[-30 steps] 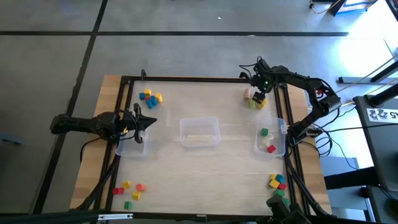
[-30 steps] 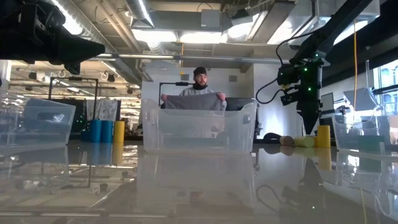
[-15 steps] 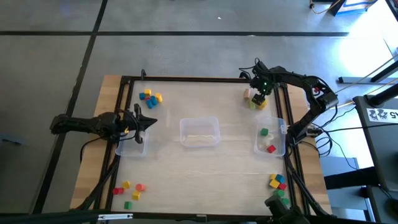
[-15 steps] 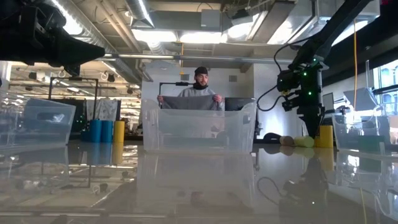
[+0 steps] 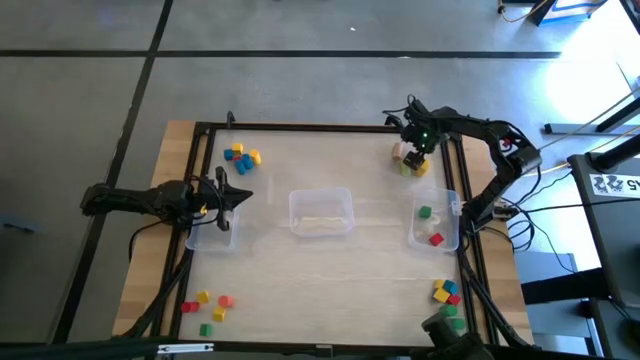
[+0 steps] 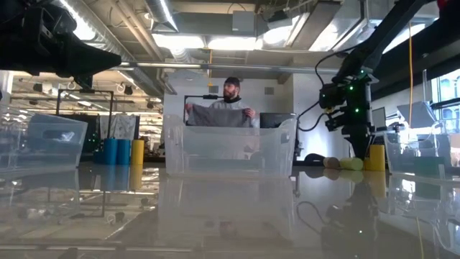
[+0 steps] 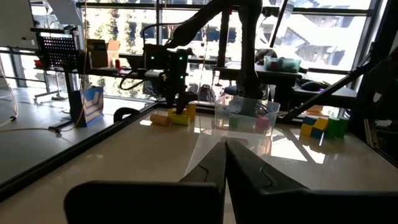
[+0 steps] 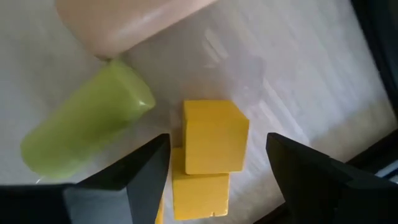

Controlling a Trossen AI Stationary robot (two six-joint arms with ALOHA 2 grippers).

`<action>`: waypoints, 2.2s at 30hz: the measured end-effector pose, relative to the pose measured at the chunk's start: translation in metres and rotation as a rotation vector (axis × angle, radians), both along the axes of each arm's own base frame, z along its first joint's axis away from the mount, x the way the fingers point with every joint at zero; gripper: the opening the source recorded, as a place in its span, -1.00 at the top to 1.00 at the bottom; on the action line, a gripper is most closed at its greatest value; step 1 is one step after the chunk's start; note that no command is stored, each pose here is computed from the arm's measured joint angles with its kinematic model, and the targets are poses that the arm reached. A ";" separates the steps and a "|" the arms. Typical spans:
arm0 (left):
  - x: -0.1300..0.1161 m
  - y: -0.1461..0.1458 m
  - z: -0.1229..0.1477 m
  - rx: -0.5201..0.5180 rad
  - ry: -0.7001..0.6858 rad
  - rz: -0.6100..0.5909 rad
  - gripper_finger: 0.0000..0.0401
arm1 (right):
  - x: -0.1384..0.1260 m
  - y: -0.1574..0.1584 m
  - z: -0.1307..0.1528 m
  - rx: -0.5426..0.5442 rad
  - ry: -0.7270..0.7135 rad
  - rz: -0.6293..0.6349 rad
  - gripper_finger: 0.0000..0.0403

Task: Sort blocks by size
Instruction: Put the yellow cube block into the right transparent bin

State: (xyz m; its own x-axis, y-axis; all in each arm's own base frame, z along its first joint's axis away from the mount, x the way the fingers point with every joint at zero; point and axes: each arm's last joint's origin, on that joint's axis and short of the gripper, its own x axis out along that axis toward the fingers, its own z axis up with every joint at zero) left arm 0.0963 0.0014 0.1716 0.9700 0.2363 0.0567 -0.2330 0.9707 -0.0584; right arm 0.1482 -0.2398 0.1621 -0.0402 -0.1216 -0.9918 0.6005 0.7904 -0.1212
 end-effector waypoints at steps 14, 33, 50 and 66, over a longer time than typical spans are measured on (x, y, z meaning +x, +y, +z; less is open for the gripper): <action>0.000 0.000 0.000 -0.012 -0.002 -0.001 0.97 | 0.001 -0.004 -0.003 -0.024 0.011 0.003 0.11; 0.000 0.000 0.000 -0.012 -0.002 -0.001 0.97 | -0.011 0.016 0.043 -0.099 -0.035 0.070 0.31; 0.000 0.000 0.000 -0.012 -0.002 -0.001 0.97 | -0.030 0.075 0.101 -0.127 -0.147 0.116 0.30; 0.000 0.000 0.000 -0.012 -0.002 -0.001 0.97 | -0.004 0.132 0.103 0.017 -0.094 0.234 0.30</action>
